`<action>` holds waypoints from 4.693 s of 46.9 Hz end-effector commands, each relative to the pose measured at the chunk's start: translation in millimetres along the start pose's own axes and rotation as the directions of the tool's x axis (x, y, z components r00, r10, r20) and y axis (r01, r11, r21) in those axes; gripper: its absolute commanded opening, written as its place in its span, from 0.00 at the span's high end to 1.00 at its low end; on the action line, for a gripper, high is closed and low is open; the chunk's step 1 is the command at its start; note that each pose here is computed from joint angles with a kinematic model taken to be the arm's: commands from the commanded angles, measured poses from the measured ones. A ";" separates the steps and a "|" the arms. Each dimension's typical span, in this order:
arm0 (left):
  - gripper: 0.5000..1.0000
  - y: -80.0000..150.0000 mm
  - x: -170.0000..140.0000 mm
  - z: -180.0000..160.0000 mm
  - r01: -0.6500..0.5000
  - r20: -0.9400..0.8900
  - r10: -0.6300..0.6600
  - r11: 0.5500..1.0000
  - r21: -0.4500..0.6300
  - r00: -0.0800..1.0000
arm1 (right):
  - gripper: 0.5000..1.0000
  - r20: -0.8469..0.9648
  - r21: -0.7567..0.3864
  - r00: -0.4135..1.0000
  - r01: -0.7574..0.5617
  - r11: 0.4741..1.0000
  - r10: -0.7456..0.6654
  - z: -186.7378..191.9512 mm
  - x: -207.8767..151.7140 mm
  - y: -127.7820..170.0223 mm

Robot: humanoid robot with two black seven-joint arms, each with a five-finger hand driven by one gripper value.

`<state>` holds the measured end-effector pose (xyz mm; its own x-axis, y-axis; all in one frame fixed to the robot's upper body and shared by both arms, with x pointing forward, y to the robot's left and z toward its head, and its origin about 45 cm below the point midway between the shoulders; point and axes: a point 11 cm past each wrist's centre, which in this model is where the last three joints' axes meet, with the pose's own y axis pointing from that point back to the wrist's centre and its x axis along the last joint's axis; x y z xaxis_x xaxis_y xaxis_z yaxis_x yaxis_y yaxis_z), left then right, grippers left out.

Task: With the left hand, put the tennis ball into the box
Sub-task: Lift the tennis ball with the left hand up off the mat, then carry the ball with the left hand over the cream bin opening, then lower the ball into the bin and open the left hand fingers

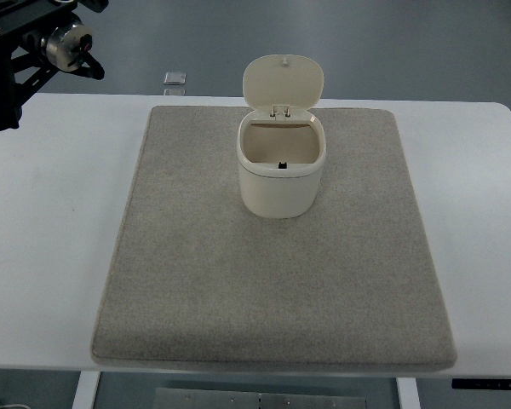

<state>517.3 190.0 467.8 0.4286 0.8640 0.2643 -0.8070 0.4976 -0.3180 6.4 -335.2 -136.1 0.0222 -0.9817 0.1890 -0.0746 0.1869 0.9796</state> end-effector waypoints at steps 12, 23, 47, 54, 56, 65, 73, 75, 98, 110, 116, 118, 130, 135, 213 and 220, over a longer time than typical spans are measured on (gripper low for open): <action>1.00 -30.3 -89.9 61.1 0.247 0.056 -0.241 0.958 -0.144 0.969 | 0.20 0.000 0.000 1.000 0.000 1.000 0.000 0.0 0.0 0.0; 1.00 -32.6 -122.1 69.5 0.362 0.118 -0.347 0.921 -0.143 0.930 | 0.20 0.000 0.000 1.000 0.000 1.000 0.000 0.0 0.0 0.0; 1.00 -10.5 -175.1 13.7 0.547 0.167 -0.542 0.837 0.024 0.823 | 0.20 0.000 0.000 1.000 0.000 1.000 0.000 0.0 0.0 0.0; 1.00 2.9 -180.6 -3.1 0.603 0.200 -0.610 0.791 0.100 0.767 | 0.20 0.000 0.000 1.000 0.000 1.000 0.000 0.0 0.0 0.0; 1.00 7.4 -177.8 -10.7 0.612 0.220 -0.626 0.779 0.133 0.748 | 0.20 0.000 0.000 1.000 0.000 1.000 0.000 0.0 0.0 0.0; 1.00 25.3 -152.5 -30.6 0.639 0.283 -0.689 0.725 0.258 0.667 | 0.20 0.000 0.000 1.000 0.000 1.000 0.000 0.0 0.0 0.0; 1.00 36.1 -131.5 -36.6 0.646 0.320 -0.724 0.690 0.327 0.611 | 0.20 0.000 0.000 1.000 0.000 1.000 0.000 0.0 0.0 0.0; 1.00 38.0 -128.6 -37.6 0.648 0.325 -0.731 0.682 0.339 0.600 | 0.20 0.000 0.000 1.000 0.000 1.000 0.000 0.0 0.0 0.0; 1.00 51.8 -114.4 -51.1 0.645 0.320 -0.761 0.649 0.404 0.564 | 0.20 0.000 0.000 1.000 0.000 1.000 0.000 0.0 0.0 0.0; 1.00 55.5 -110.9 -55.6 0.641 0.324 -0.766 0.642 0.421 0.555 | 0.20 0.000 0.000 1.000 0.000 1.000 0.000 0.0 0.0 0.0; 1.00 60.3 -108.6 -63.1 0.634 0.319 -0.774 0.632 0.445 0.547 | 0.20 0.000 0.000 1.000 0.000 1.000 0.000 0.0 0.0 0.0; 1.00 60.4 -108.4 -63.5 0.634 0.320 -0.773 0.633 0.445 0.547 | 0.20 0.000 0.000 1.000 0.000 1.000 0.000 0.0 0.0 0.0; 1.00 59.0 -102.0 -63.8 0.614 0.334 -0.758 0.651 0.447 0.560 | 0.20 0.000 0.000 1.000 0.000 1.000 0.000 0.0 0.0 0.0; 1.00 58.5 -101.0 -64.2 0.607 0.342 -0.752 0.658 0.445 0.564 | 0.20 0.000 0.000 1.000 0.000 1.000 0.000 0.0 0.0 0.0; 1.00 70.1 -110.8 -95.4 0.555 0.361 -0.698 0.713 0.428 0.618 | 0.20 0.000 0.000 1.000 0.000 1.000 0.000 0.0 0.0 0.0; 0.93 69.0 -108.8 -95.7 0.540 0.378 -0.682 0.729 0.421 0.626 | 0.20 0.000 0.000 1.000 0.000 1.000 0.000 0.0 0.0 0.0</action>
<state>452.8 137.0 329.8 0.6740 0.1651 0.7200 -0.5189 0.7996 0.3024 6.3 -335.1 -136.1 0.0222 -0.9818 0.1886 -0.0743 0.1865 0.9796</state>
